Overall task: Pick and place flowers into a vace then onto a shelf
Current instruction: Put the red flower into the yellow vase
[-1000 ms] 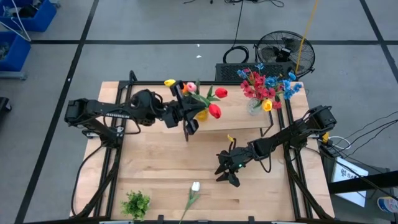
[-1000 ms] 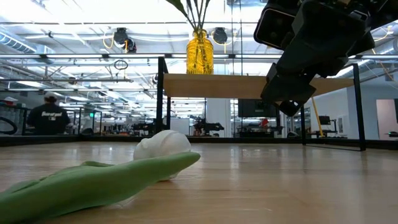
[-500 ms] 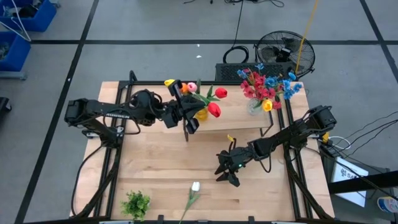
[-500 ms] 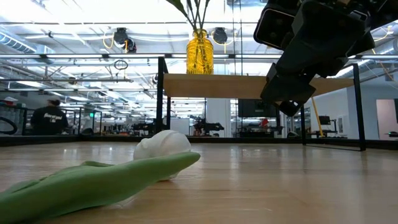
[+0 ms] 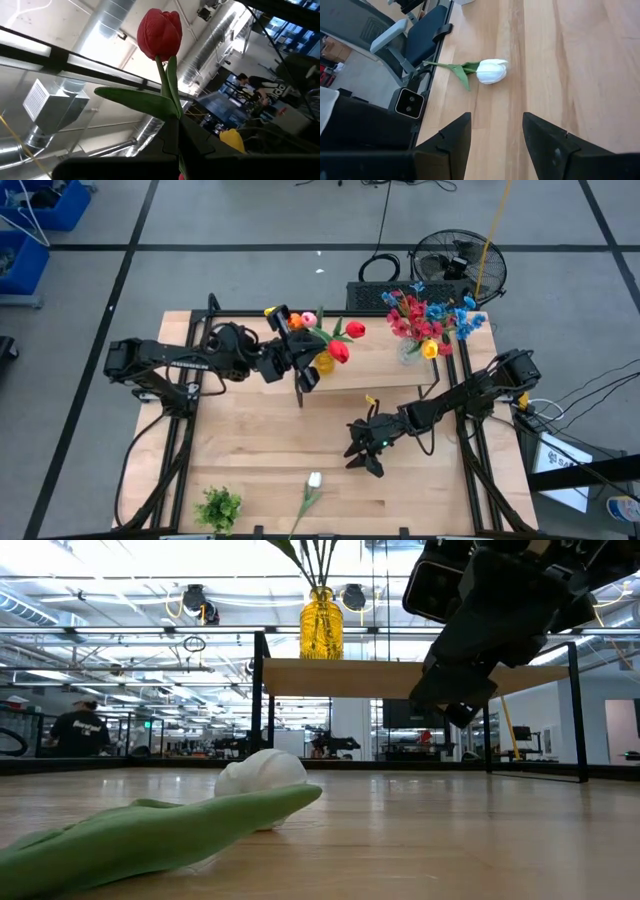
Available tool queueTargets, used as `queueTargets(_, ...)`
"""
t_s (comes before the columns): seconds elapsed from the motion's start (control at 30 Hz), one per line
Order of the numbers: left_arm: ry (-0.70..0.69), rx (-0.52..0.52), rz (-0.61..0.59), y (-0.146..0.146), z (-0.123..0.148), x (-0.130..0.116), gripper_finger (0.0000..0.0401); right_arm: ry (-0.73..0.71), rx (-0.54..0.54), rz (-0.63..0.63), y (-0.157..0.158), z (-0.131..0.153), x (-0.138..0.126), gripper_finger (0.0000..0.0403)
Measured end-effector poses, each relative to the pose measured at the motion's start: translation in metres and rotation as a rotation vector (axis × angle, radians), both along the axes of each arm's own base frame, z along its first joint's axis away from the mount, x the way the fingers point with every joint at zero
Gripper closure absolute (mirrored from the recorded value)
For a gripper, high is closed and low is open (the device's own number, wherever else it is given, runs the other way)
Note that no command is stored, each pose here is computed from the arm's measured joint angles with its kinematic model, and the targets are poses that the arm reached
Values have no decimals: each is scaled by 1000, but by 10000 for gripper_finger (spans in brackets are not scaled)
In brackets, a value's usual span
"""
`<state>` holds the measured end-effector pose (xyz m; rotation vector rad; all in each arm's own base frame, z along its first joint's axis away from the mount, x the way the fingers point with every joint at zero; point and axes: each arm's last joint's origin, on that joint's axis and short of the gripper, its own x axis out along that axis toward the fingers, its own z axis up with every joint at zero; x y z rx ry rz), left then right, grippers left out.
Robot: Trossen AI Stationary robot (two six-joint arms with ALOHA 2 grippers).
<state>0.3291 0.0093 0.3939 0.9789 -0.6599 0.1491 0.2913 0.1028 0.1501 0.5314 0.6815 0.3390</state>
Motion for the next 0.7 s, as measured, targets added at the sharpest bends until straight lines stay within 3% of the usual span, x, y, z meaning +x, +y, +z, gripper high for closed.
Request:
queueTargets(0.47, 223, -116, 32, 2, -18, 11, 397, 0, 1, 1, 0, 0, 0, 234)
queueTargets(0.7, 252, -324, -16, 3, -19, 11, 385, 0, 0, -1, 0, 0, 0, 234)
